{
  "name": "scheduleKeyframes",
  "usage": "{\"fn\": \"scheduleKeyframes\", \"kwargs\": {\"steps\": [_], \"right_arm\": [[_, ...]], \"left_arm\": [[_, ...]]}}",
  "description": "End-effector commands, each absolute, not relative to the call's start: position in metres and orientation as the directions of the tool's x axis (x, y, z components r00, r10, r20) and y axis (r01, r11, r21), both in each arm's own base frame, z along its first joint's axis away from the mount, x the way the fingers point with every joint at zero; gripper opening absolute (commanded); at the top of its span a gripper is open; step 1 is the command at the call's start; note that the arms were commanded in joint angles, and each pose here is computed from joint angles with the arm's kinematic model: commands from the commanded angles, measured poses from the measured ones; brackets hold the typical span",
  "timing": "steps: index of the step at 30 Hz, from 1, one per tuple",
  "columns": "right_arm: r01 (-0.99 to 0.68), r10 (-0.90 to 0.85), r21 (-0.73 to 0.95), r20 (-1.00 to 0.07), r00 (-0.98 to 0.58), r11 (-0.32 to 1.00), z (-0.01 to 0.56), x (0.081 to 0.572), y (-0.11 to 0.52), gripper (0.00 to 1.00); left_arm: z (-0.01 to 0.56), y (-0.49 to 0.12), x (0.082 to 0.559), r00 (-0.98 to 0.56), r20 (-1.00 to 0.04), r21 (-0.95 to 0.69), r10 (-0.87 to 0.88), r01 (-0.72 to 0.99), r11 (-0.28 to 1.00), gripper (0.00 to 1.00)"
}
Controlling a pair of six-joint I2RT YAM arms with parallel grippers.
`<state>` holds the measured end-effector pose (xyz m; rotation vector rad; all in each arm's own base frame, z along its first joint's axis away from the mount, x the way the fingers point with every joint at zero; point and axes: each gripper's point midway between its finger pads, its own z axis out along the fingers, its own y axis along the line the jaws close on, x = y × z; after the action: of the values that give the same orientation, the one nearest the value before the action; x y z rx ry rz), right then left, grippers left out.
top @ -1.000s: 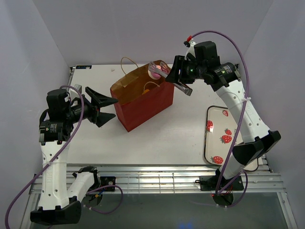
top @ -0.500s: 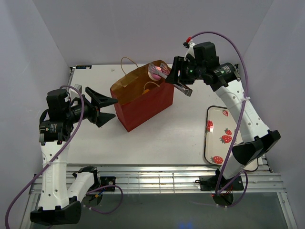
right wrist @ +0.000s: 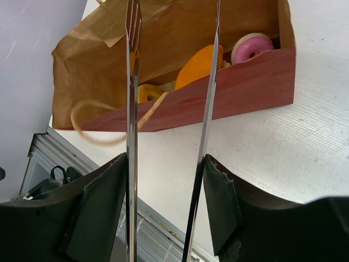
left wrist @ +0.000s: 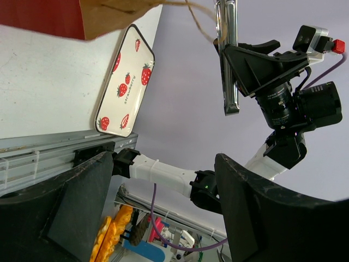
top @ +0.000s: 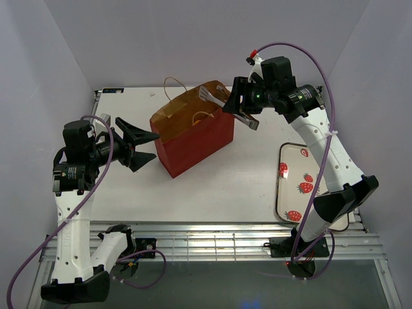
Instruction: Place the fake bread into the paper bag
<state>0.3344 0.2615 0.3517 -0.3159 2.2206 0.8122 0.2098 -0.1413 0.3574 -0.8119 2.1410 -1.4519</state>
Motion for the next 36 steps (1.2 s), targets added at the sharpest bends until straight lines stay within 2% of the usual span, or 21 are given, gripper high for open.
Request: {"fn": "scheduleKeyframes", "kwargs": {"steps": [1, 12, 21, 28, 36], "right_arm": [[-0.500, 0.028, 0.447, -0.765, -0.643, 0.742, 0.372, 0.337, 0.267, 0.61], [-0.518, 0.063, 0.419, -0.819, -0.571, 0.746, 0.402, 0.324, 0.253, 0.60], [-0.389, 0.110, 0.293, -0.897, -0.429, 0.874, 0.430, 0.308, 0.191, 0.60], [-0.161, 0.170, 0.266, -0.878, -0.447, 0.950, 0.385, 0.294, 0.136, 0.61], [-0.078, 0.170, 0.254, -0.816, -0.552, 0.964, 0.318, 0.278, 0.121, 0.60]], "left_arm": [[0.364, -0.140, 0.208, -0.737, -0.057, -0.938, -0.674, -0.191, 0.289, 0.85], [0.361, -0.140, 0.208, -0.736, -0.053, -0.937, -0.675, -0.196, 0.288, 0.85], [0.353, -0.141, 0.208, -0.745, -0.035, -0.936, -0.667, -0.209, 0.283, 0.85], [0.349, -0.142, 0.209, -0.755, -0.032, -0.935, -0.656, -0.210, 0.287, 0.85], [0.351, -0.143, 0.212, -0.763, -0.047, -0.935, -0.645, -0.194, 0.298, 0.85]]}}
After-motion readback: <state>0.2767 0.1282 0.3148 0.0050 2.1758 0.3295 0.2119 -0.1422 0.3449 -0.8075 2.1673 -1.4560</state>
